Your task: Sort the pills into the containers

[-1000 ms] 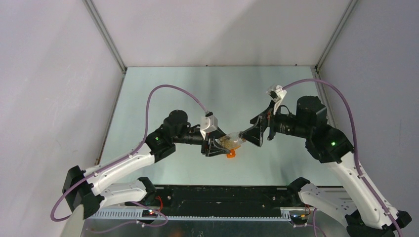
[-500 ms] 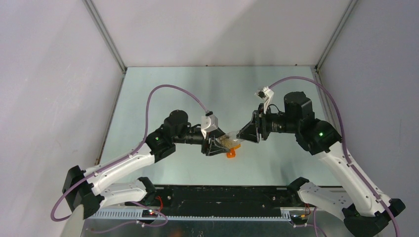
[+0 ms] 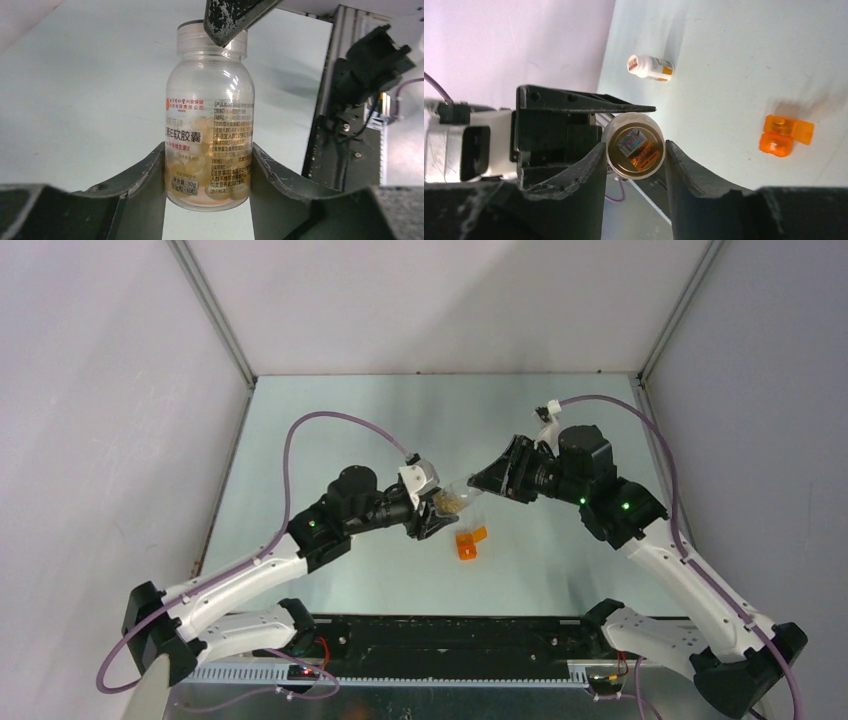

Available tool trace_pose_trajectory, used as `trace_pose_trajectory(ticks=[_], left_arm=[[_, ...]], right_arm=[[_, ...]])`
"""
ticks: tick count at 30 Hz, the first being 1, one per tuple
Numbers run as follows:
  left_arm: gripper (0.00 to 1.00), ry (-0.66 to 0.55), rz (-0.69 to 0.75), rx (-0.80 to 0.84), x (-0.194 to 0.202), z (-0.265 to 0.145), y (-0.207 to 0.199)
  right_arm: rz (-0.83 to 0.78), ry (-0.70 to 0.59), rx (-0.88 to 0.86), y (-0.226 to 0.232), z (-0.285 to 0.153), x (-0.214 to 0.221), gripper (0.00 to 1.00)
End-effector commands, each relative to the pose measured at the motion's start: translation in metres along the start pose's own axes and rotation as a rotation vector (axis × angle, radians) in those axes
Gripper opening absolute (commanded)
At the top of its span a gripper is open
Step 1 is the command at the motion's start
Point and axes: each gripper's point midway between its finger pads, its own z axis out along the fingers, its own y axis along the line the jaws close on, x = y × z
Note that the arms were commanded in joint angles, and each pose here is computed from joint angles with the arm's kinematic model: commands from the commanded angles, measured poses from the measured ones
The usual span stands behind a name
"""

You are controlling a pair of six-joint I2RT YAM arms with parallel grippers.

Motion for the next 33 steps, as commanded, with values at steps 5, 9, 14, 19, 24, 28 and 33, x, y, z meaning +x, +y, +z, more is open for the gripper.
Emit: trace_pose_trajectory(ticks=[5, 9, 14, 19, 24, 28, 33], left_arm=[[0.00, -0.082, 0.072, -0.131, -0.027, -0.008, 0.022], [0.00, -0.072, 0.065, -0.087, -0.027, -0.007, 0.015], [0.00, -0.055, 0.083, -0.002, -0.028, -0.004, 0.002], [0.00, -0.014, 0.092, 0.135, -0.023, -0.006, -0.021], [0.00, 0.007, 0.101, 0.250, -0.018, -0.007, -0.039], [0.00, 0.012, 0.095, 0.316, -0.018, -0.008, -0.049], [0.00, -0.001, 0.099, 0.376, -0.019, -0.011, -0.059]], right_arm=[[0.076, -0.111, -0.168, 0.033, 0.004, -0.039, 0.89], [-0.169, -0.061, -0.278, 0.042, -0.009, -0.027, 0.92], [-0.422, 0.068, -0.390, 0.038, -0.028, 0.004, 0.90], [-0.636, 0.144, -0.381, 0.015, -0.034, 0.028, 0.95], [-0.758, 0.152, -0.384, 0.007, -0.038, 0.034, 0.95], [-0.817, 0.207, -0.467, 0.013, -0.050, 0.047, 0.94], [-0.819, 0.222, -0.458, 0.011, -0.048, 0.049, 0.90]])
